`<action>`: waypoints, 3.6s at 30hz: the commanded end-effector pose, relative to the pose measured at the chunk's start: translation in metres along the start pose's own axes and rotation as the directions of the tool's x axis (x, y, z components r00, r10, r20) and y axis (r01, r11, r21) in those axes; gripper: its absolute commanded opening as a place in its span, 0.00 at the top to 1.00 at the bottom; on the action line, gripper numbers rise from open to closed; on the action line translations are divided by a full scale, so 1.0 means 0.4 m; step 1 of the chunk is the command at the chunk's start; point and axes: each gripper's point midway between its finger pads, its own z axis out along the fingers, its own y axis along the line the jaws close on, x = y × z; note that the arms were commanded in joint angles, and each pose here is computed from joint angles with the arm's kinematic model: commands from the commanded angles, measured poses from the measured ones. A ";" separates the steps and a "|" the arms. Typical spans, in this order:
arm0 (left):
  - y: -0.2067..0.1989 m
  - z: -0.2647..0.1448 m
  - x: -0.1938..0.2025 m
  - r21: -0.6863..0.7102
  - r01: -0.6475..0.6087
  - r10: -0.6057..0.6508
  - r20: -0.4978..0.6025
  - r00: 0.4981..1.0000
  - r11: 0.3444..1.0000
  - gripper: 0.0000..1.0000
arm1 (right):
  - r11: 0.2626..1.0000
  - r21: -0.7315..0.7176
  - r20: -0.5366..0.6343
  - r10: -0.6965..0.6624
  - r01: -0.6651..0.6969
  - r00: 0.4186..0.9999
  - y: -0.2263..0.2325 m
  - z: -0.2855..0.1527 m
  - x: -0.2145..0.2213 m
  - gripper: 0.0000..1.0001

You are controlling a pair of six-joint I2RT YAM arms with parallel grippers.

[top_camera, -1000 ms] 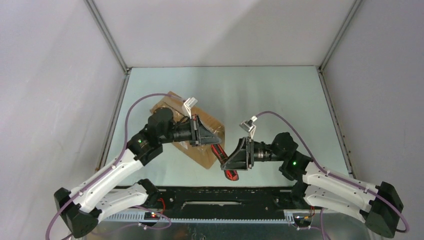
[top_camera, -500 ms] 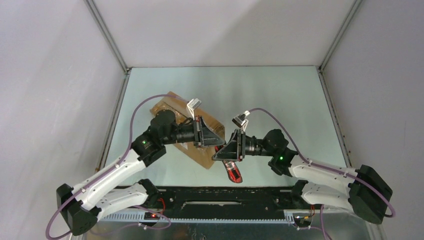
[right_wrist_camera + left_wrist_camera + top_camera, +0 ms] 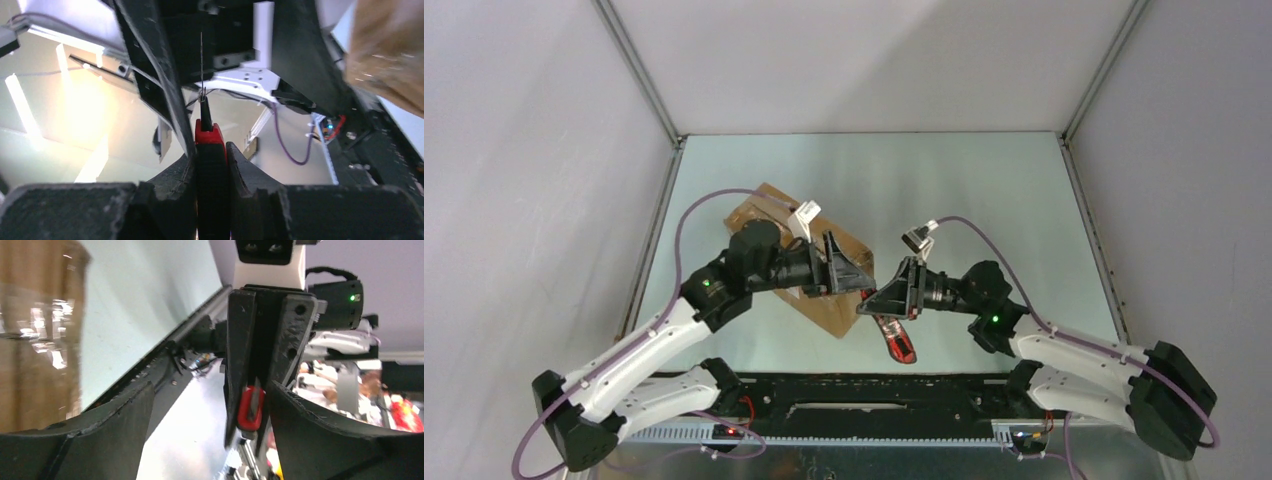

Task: Unpack the express box
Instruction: Cut the express box at the center of the board, then adjust the knife.

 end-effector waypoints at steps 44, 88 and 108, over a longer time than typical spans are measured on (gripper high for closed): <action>0.130 0.085 -0.043 -0.303 0.148 -0.154 0.003 0.988 0.941 0.28 | 0.982 0.150 -0.004 0.115 -0.113 0.993 -0.274 -0.023 -0.008 1.00; -0.077 -0.075 -0.061 -0.039 -0.340 0.330 -0.148 0.932 0.940 0.28 | 0.955 -0.076 -0.371 -0.295 0.288 0.881 0.008 -0.056 0.129 1.00; -0.112 0.007 0.071 0.212 -0.200 0.249 -0.237 0.939 0.957 0.74 | 0.959 -0.058 -0.387 -0.276 0.276 0.880 0.028 -0.010 0.131 1.00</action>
